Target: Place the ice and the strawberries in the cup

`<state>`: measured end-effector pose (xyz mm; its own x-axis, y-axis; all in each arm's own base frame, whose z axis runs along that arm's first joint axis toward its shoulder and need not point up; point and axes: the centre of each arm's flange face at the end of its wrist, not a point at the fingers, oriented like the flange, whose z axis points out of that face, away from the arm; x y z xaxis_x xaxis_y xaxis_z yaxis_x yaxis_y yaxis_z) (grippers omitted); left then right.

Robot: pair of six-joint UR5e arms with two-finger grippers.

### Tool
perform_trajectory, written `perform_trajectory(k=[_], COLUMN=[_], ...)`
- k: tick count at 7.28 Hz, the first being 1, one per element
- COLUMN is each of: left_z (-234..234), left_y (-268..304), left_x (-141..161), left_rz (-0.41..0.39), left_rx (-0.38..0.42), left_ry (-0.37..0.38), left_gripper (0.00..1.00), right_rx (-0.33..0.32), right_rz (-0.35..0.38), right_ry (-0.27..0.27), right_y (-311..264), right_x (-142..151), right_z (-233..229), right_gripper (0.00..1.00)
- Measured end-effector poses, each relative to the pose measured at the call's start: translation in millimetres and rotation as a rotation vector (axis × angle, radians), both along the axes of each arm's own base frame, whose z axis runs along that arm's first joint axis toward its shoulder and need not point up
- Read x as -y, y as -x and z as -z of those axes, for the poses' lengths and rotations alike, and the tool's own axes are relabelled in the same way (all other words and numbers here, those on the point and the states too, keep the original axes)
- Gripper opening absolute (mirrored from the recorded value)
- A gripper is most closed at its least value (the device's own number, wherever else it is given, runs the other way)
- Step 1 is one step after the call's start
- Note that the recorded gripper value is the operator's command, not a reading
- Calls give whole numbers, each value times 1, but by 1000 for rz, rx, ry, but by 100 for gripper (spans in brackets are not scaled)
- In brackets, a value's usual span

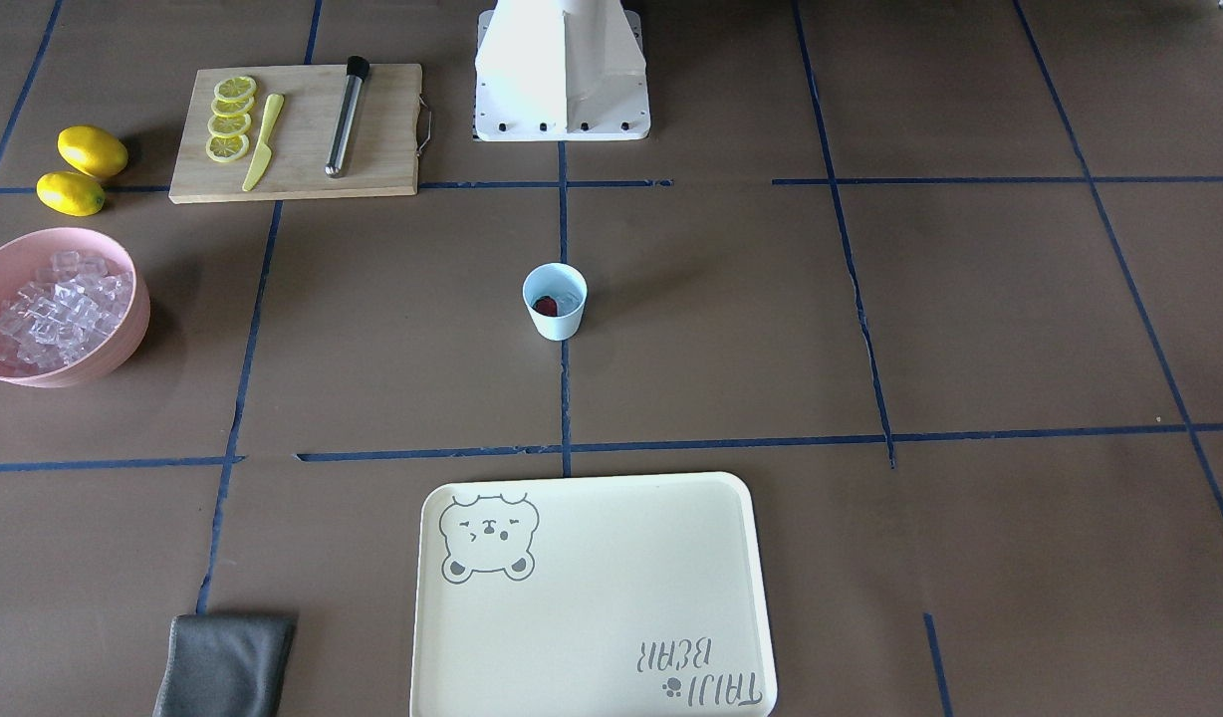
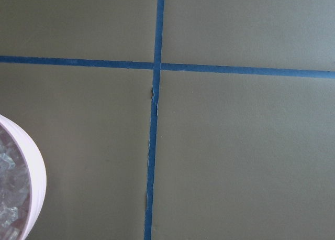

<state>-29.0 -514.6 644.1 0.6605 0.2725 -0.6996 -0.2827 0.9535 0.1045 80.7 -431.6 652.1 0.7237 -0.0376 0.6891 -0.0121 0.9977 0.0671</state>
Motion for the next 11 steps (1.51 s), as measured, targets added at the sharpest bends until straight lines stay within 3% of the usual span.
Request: perform_trajectory(k=[4,11], left_z=[-19,-10], left_y=[35,40], left_x=[-26,-25], left_rz=[73,73], left_rx=[-35,-15], left_ry=[8,-19], left_gripper=[100,100], right_rx=[-1,0], right_rz=[-1,3], right_ry=[1,-4], right_y=[0,0], right_x=[0,-1], right_z=[0,1], right_gripper=[100,100])
